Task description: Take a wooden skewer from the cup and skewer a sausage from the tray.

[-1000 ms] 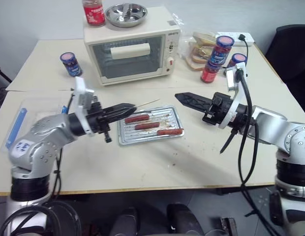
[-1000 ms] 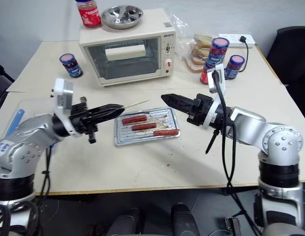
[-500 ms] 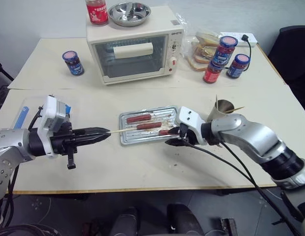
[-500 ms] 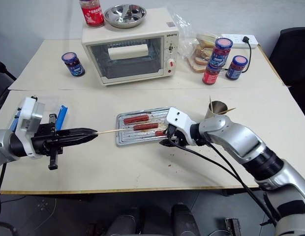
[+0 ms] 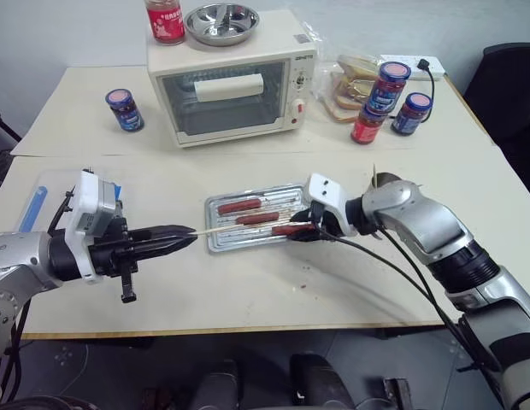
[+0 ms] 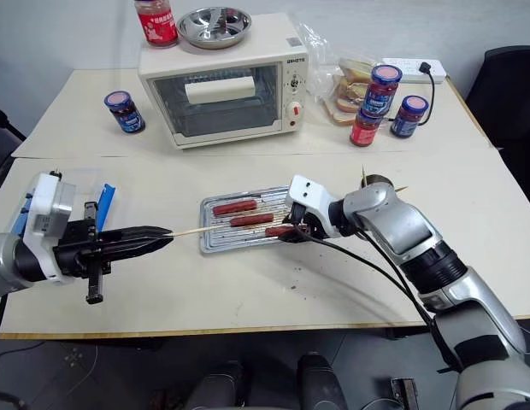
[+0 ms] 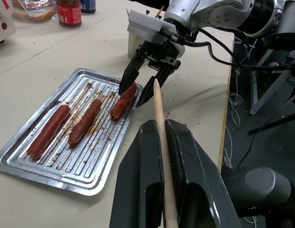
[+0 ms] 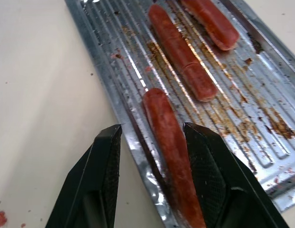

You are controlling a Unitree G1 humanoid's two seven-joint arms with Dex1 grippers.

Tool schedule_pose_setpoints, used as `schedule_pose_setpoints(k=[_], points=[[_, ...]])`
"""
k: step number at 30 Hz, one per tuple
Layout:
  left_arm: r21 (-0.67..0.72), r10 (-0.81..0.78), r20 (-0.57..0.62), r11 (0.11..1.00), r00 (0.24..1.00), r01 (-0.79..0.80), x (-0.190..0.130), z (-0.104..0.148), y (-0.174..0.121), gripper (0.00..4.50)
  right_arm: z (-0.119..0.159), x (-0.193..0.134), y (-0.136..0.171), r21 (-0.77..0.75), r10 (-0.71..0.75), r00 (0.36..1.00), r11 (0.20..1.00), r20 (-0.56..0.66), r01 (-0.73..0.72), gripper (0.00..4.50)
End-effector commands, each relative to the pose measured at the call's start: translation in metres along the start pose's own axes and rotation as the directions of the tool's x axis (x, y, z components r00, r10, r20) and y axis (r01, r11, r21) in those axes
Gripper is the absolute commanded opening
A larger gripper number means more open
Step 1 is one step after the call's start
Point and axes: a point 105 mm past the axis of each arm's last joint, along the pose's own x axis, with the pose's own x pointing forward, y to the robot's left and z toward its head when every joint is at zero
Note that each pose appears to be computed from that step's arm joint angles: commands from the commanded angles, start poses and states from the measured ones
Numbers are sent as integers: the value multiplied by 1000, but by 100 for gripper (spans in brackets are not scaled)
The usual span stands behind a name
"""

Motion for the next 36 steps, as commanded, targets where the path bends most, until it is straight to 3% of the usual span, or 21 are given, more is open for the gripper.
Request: schedule_pose_setpoints(k=[1,11,19,24,36], points=[[39,-15,27,999,1000,13,1,9,-2,0,17,-8,-6,-22,-11,999,1000,37,12,214],[65,-36,31,997,999,34,5,15,-1,0,-11,3,-18,-78,-28,998,997,-65,23,214],[76,-38,32,996,999,36,6,17,1,0,-21,10,-20,-78,-25,997,997,-79,19,214],[77,-40,36,996,999,37,7,17,2,0,-21,12,-20,-63,-17,997,998,-70,13,85],[89,-33,38,996,999,29,8,17,10,0,-24,12,-17,-28,-30,998,999,-57,28,85]])
